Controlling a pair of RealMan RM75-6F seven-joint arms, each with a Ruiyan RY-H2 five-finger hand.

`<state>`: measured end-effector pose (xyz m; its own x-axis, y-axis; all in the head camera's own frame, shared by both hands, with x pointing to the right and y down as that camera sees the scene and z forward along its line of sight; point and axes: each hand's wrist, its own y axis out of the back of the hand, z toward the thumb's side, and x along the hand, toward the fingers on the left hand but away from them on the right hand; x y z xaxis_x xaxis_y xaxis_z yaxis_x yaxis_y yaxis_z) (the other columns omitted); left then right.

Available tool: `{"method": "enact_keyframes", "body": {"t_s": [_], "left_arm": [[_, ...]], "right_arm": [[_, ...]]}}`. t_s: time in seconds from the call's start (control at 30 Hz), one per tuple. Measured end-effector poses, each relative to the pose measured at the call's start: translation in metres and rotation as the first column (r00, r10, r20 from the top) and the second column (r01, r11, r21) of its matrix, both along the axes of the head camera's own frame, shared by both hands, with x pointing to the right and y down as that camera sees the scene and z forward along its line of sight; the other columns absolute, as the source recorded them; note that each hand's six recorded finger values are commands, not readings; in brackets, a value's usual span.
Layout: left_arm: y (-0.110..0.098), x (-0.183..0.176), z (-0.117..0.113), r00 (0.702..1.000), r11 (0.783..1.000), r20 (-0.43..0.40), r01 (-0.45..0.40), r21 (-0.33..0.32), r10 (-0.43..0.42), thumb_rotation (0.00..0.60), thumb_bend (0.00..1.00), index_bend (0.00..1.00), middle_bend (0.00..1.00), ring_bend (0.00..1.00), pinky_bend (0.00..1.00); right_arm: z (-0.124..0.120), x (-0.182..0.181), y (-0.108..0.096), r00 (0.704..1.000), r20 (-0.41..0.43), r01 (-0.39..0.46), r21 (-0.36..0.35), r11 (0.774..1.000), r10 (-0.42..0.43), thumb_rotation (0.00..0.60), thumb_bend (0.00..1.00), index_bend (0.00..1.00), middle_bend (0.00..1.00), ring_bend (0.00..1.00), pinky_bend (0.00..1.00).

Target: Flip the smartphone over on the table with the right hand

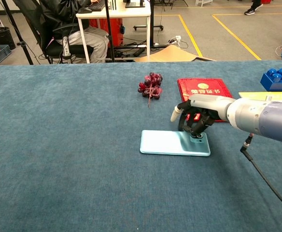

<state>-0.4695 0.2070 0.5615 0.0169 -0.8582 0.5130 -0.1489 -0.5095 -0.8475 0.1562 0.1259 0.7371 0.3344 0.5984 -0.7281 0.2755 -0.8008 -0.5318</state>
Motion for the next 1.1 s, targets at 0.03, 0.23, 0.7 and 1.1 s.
{"method": "enact_keyframes", "body": {"t_s": [0.03, 0.23, 0.7, 1.1], "left_arm": [[0.000, 0.000, 0.000, 1.000, 1.000, 0.000, 0.001, 0.000, -0.001, 0.600, 0.00, 0.00, 0.00, 0.00, 0.00], [0.000, -0.001, -0.001, 1.000, 1.000, -0.003, 0.003, 0.001, -0.003, 0.600, 0.00, 0.00, 0.00, 0.00, 0.00], [0.002, 0.007, -0.012, 0.999, 0.999, -0.037, -0.027, 0.034, 0.028, 0.600, 0.00, 0.00, 0.00, 0.00, 0.00], [0.002, 0.006, -0.022, 0.998, 0.995, -0.061, -0.024, 0.093, 0.029, 0.600, 0.00, 0.00, 0.00, 0.00, 0.00]], "right_arm": [[-0.002, -0.002, -0.001, 1.000, 0.005, -0.002, 0.006, 1.000, 0.002, 0.600, 0.49, 0.31, 0.33, 0.25, 0.34], [-0.021, -0.008, -0.006, 0.998, 0.035, 0.045, 0.079, 0.996, -0.048, 0.600, 0.49, 0.32, 0.34, 0.25, 0.34], [-0.114, 0.053, -0.002, 0.980, 0.008, 0.167, 0.494, 0.853, -0.197, 0.600, 0.30, 0.22, 0.21, 0.13, 0.13], [-0.167, 0.177, 0.050, 0.979, -0.202, 0.151, 0.587, 0.795, -0.036, 0.600, 0.00, 0.01, 0.00, 0.00, 0.00]]}}
